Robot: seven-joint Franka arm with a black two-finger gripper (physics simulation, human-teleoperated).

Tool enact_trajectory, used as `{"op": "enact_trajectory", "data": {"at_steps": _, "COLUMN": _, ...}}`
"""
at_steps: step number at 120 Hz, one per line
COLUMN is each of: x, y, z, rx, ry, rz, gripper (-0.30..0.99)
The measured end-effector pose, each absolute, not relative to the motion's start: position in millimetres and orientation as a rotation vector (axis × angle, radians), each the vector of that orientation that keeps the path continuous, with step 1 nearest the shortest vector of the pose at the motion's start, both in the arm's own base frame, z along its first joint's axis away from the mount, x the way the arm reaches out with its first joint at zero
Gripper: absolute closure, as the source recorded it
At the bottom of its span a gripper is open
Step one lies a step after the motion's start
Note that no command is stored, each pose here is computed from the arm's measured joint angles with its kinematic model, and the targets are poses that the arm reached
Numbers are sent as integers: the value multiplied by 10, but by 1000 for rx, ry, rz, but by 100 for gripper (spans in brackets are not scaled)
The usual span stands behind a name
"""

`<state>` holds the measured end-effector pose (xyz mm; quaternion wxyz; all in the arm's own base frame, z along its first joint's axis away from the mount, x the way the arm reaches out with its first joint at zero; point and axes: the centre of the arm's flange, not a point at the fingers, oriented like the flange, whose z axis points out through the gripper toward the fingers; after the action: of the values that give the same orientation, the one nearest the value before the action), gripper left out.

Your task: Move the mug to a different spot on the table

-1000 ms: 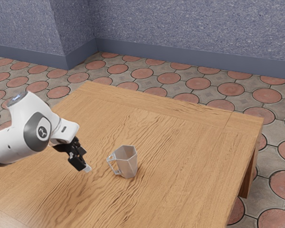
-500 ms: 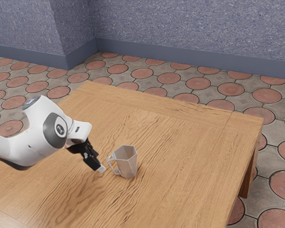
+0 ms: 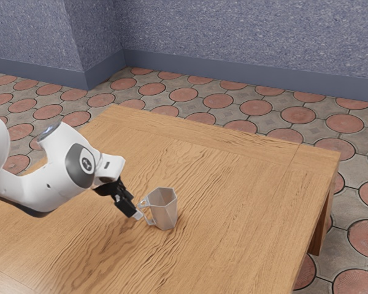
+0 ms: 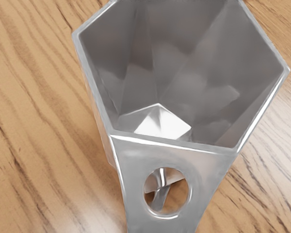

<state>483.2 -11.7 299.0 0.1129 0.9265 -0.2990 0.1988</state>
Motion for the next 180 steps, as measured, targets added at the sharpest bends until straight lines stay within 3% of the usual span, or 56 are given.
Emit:
{"op": "enact_trajectory", "data": {"at_steps": 99, "x": 4917, "y": -456, "z": 2848, "rx": 2679, "ry": -928, "rz": 559, "gripper": 2}}
{"op": "enact_trajectory", "data": {"at_steps": 121, "x": 4913, "y": -443, "z": 2817, "rx": 2681, "ry": -922, "rz": 552, "gripper": 17}}
{"op": "enact_trajectory", "data": {"at_steps": 159, "x": 4913, "y": -407, "z": 2803, "rx": 2684, "ry": -894, "rz": 554, "gripper": 59}}
{"op": "enact_trajectory", "data": {"at_steps": 180, "x": 4935, "y": -404, "z": 2936, "rx": 2684, "ry": -899, "rz": 596, "gripper": 67}}
